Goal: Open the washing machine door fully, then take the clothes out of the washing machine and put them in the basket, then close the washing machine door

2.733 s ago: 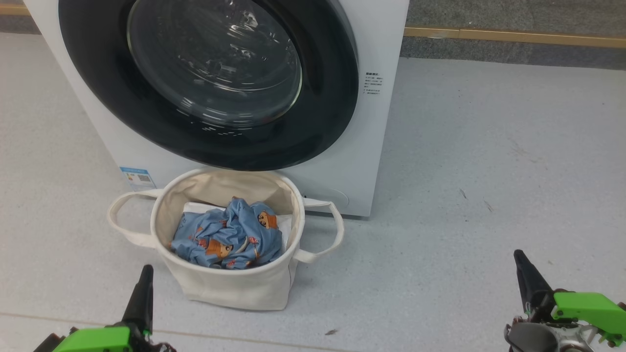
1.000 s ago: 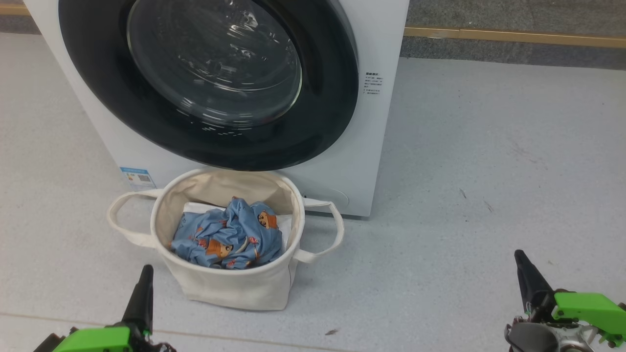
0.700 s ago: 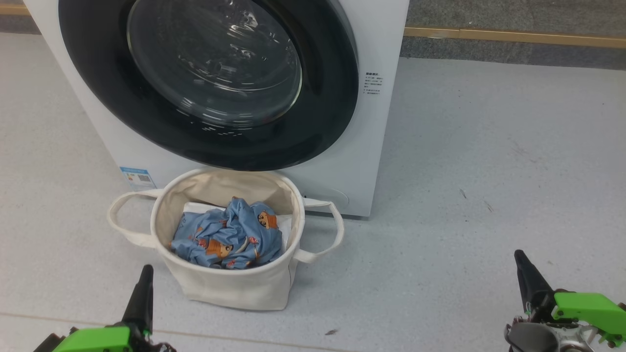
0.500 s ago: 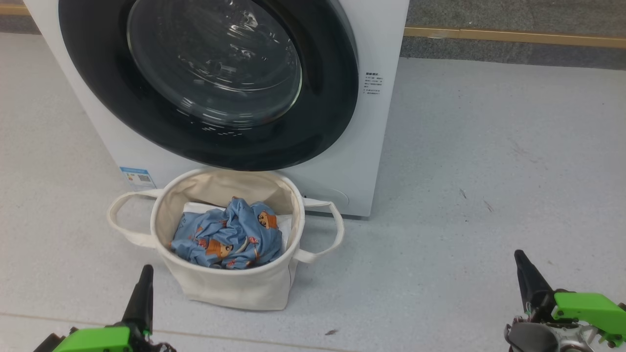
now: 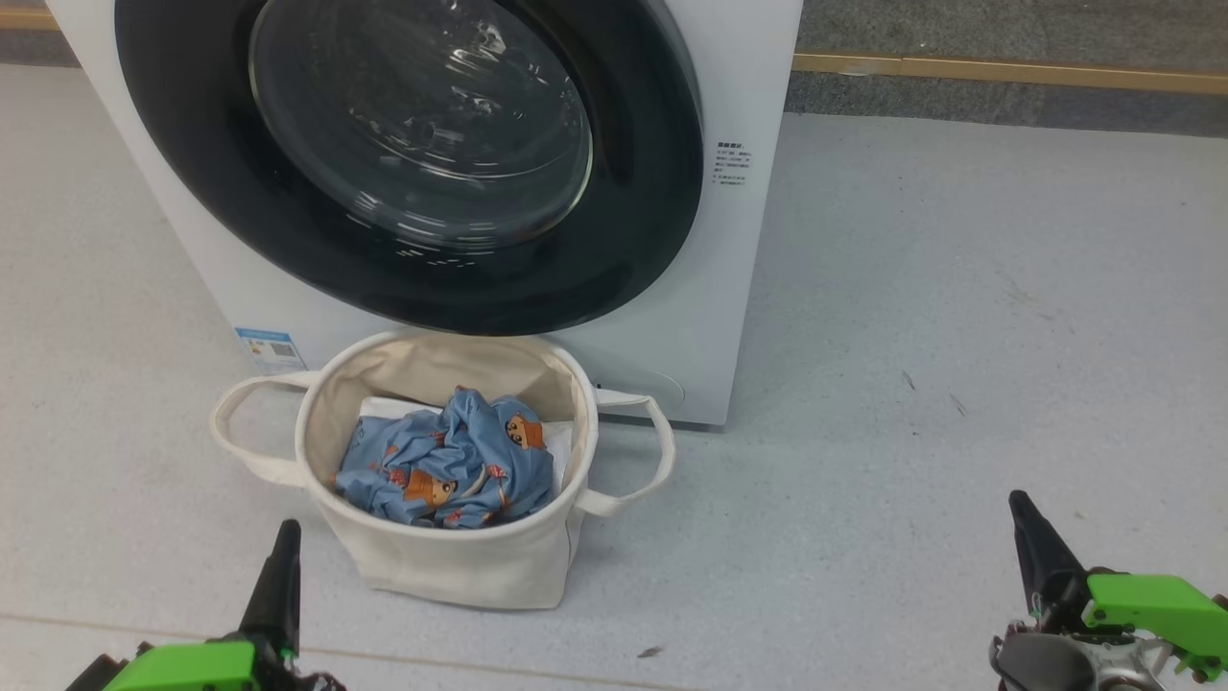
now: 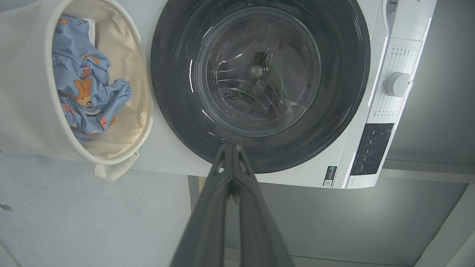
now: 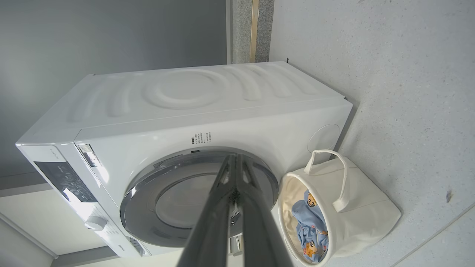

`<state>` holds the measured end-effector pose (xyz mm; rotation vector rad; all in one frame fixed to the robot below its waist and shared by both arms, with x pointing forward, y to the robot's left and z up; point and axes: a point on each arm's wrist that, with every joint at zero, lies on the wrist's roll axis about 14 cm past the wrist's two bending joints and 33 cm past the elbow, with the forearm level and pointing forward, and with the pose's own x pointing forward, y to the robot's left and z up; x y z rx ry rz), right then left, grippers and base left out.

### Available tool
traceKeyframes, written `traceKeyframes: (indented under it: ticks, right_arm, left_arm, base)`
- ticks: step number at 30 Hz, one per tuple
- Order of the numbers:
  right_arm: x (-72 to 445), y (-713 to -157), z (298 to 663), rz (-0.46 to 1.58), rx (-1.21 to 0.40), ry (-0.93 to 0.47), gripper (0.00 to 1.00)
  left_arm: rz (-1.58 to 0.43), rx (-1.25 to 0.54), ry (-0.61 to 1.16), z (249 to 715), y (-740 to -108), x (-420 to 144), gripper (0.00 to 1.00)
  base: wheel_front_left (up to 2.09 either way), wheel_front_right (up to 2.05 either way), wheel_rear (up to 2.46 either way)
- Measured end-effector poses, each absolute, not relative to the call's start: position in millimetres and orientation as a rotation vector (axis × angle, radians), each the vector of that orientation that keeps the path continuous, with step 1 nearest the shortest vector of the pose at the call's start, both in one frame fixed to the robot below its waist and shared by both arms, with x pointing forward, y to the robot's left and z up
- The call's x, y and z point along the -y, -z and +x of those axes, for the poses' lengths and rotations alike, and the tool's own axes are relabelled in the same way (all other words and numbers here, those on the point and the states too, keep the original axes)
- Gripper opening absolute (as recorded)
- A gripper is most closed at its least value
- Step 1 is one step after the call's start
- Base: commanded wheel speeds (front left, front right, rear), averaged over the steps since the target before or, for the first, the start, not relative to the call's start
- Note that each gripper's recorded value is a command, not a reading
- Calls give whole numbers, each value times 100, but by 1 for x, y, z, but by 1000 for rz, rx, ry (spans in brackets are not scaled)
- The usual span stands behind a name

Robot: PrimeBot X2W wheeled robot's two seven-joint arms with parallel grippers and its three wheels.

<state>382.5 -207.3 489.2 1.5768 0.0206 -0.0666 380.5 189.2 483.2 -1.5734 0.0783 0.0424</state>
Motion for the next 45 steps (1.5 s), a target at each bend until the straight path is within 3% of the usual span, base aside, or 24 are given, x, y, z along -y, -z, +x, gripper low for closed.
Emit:
traceKeyframes:
  ticks: [45]
  right_arm:
    - [207,-489,383,1577,-21,66,0]
  left_arm:
    - [-1573,-78,-42,381,-483,-189,0]
  base:
    - [0,0,0]
